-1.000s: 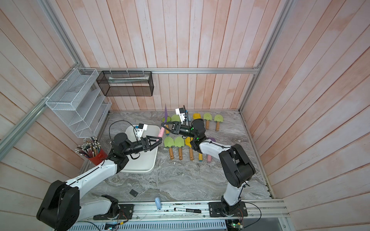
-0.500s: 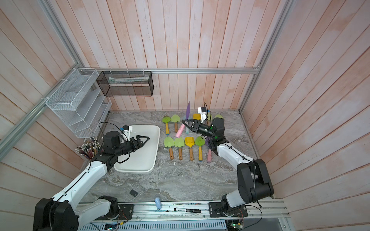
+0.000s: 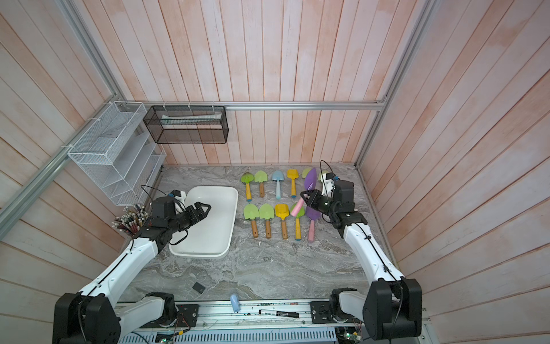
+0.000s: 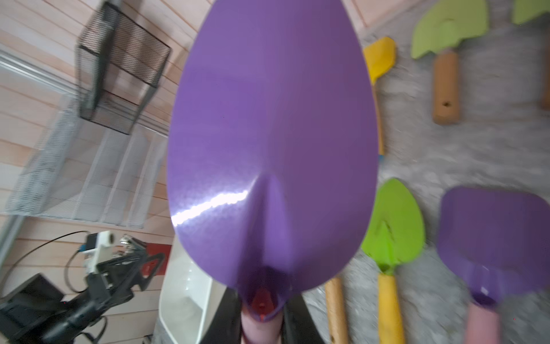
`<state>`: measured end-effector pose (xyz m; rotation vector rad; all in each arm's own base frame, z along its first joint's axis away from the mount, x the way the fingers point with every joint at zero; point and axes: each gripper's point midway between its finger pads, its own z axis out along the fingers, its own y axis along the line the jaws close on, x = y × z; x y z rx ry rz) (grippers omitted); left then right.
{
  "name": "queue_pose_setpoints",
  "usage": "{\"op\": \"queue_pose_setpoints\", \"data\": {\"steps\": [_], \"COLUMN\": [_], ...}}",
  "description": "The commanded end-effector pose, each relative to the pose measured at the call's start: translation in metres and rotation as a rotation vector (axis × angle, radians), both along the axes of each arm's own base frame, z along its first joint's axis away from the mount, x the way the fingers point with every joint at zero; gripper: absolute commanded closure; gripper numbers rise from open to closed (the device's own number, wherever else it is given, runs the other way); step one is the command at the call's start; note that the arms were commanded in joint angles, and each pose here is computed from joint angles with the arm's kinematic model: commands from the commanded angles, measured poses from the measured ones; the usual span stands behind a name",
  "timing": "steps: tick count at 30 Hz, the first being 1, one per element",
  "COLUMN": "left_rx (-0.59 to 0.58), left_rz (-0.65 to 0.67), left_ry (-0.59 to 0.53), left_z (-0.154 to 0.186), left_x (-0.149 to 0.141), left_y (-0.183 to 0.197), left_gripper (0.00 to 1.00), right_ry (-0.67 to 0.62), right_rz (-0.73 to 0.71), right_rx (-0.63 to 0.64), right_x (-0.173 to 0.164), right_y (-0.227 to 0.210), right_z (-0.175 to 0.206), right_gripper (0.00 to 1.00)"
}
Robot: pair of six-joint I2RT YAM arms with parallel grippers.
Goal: Take the shovel out of the storage box
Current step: Place the shovel at the center of the board.
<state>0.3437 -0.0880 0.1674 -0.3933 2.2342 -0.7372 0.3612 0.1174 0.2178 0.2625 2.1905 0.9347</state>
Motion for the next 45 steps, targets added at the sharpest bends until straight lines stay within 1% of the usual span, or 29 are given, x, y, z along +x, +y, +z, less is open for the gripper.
{"op": "queue_pose_setpoints", "data": {"steps": [1,4,13,16,18,22,24,34,39,45], "left_rx": [0.042,0.048,0.056,0.058,0.054,0.051,0.057,0.049,0.050,0.062], "left_rz": [0.033,0.038,0.060,0.067,0.068,0.071,0.079,0.101,0.106,0.131], "left_ry": [-0.003,-0.011,-0.026,-0.028,-0.026,-0.024,-0.032,-0.050,-0.049,-0.042], "left_z": [-0.006,-0.005,-0.001,-0.003,-0.004,-0.002,0.000,0.007,0.008,0.006], "left_x": [0.003,0.004,0.003,0.002,0.002,0.001,0.000,0.000,-0.002,-0.001], "left_y": [0.011,0.014,0.024,0.028,0.029,0.032,0.035,0.042,0.046,0.053], "left_gripper": [0.11,0.11,0.11,0.11,0.11,0.11,0.11,0.11,0.09,0.09], "right_ry": [0.130,0.203,0.353,0.384,0.392,0.432,0.435,0.457,0.478,0.490], "right_rz": [-0.127,-0.197,-0.286,-0.315,-0.327,-0.318,-0.318,-0.306,-0.314,-0.304], "right_rx": [-0.240,-0.349,-0.612,-0.678,-0.701,-0.763,-0.772,-0.734,-0.718,-0.698], "right_x": [-0.011,-0.014,-0.015,-0.014,-0.012,-0.009,-0.006,0.016,0.017,0.016], "right_y": [-0.040,-0.061,-0.104,-0.115,-0.119,-0.126,-0.127,-0.123,-0.128,-0.127], "right_z": [-0.034,-0.056,-0.104,-0.112,-0.118,-0.133,-0.137,-0.163,-0.175,-0.186], "right_gripper": [0.86,0.86,0.85,0.85,0.85,0.85,0.85,0.83,0.79,0.78]}}
